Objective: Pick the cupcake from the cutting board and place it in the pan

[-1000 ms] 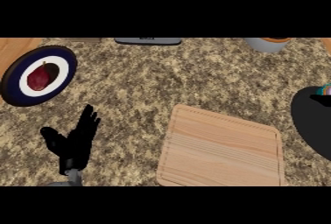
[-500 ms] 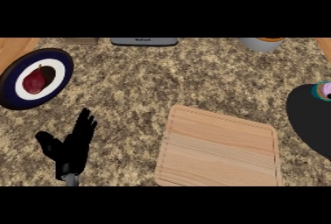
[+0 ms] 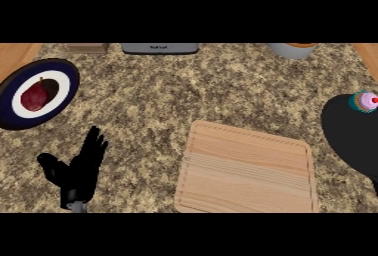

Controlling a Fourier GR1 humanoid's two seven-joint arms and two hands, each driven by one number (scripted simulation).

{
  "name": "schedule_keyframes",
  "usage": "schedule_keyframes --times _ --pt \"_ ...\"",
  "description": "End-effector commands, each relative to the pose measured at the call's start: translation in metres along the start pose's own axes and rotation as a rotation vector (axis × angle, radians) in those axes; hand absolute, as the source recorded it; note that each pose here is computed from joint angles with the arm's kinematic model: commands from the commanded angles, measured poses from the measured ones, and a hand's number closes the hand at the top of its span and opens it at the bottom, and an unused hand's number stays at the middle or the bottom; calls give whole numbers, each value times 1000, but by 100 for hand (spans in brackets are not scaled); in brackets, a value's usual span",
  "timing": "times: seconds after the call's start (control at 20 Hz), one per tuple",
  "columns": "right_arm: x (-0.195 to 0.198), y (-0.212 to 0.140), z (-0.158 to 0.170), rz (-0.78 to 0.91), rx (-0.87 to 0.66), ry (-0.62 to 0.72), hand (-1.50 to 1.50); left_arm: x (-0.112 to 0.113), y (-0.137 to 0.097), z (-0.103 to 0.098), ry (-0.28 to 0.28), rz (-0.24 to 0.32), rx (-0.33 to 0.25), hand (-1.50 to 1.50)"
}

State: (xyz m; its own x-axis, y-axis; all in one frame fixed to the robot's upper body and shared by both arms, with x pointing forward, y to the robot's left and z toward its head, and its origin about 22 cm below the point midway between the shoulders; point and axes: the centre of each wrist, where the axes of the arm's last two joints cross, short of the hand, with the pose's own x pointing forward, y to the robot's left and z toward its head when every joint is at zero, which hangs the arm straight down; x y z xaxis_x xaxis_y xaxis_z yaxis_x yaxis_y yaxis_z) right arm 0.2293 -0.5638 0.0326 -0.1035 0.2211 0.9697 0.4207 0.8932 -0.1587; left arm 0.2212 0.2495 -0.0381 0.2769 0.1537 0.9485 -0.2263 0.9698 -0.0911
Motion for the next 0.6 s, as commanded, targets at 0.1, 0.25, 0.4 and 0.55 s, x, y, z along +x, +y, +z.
schedule_keyframes --times 0.1,0.25,0.4,0.55 --pt "-1 -7 9 5 54 -27 -150 -5 2 -3 36 -6 0 0" --pt "-11 -24 35 4 28 -20 -150 8 -8 -2 34 6 17 0" --pt "-12 -28 48 17 32 5 -150 -12 21 21 45 -11 26 0" --pt "-26 -41 73 4 0 31 -150 0 -13 -7 41 -2 16 0"
